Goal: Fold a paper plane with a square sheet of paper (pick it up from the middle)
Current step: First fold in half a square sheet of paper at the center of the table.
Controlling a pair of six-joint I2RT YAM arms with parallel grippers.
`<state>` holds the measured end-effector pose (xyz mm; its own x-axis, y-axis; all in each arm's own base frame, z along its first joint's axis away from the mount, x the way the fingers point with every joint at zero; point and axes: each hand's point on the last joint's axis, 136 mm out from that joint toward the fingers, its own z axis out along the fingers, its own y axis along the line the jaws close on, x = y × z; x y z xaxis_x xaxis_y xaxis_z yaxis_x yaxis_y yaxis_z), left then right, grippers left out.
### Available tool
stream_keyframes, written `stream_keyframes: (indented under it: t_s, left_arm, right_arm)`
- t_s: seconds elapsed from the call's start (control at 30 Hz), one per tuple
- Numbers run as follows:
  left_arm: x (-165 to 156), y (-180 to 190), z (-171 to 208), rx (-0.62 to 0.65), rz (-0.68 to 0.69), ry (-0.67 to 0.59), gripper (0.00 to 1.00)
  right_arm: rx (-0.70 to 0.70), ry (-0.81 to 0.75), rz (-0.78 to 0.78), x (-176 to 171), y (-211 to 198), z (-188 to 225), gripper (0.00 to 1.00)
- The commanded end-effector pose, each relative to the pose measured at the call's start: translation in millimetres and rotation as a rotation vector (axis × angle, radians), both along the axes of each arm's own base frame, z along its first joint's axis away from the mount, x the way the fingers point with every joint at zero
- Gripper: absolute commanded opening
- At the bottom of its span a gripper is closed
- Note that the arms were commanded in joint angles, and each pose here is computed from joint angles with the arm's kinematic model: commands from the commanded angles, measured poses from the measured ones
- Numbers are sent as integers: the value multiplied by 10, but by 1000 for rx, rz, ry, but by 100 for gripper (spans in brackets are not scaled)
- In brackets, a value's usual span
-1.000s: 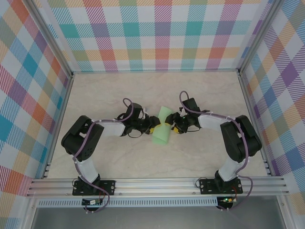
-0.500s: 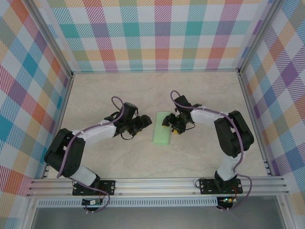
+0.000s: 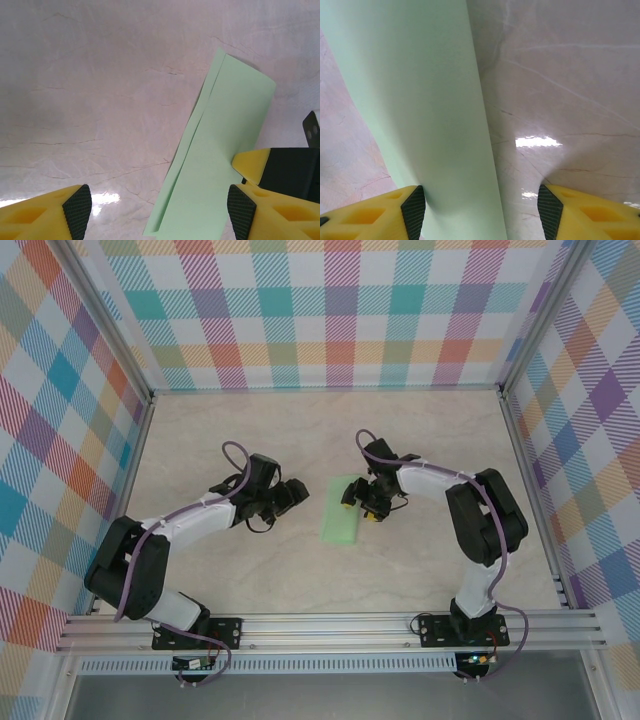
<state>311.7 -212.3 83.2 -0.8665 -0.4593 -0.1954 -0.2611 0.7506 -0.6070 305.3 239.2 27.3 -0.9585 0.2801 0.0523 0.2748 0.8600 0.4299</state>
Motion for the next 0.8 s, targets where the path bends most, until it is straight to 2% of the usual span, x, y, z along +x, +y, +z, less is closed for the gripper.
stream_keyframes:
  t_s: [0.0,0.77]
  left_arm:
    - [-35,107,-12,26,12,4,75]
    - [-44,103,-62,12,7,18,74]
  right_arm:
    - [-21,17,19,-5,57,-53,65]
    - [-154,125,86,-81,43,-292,70]
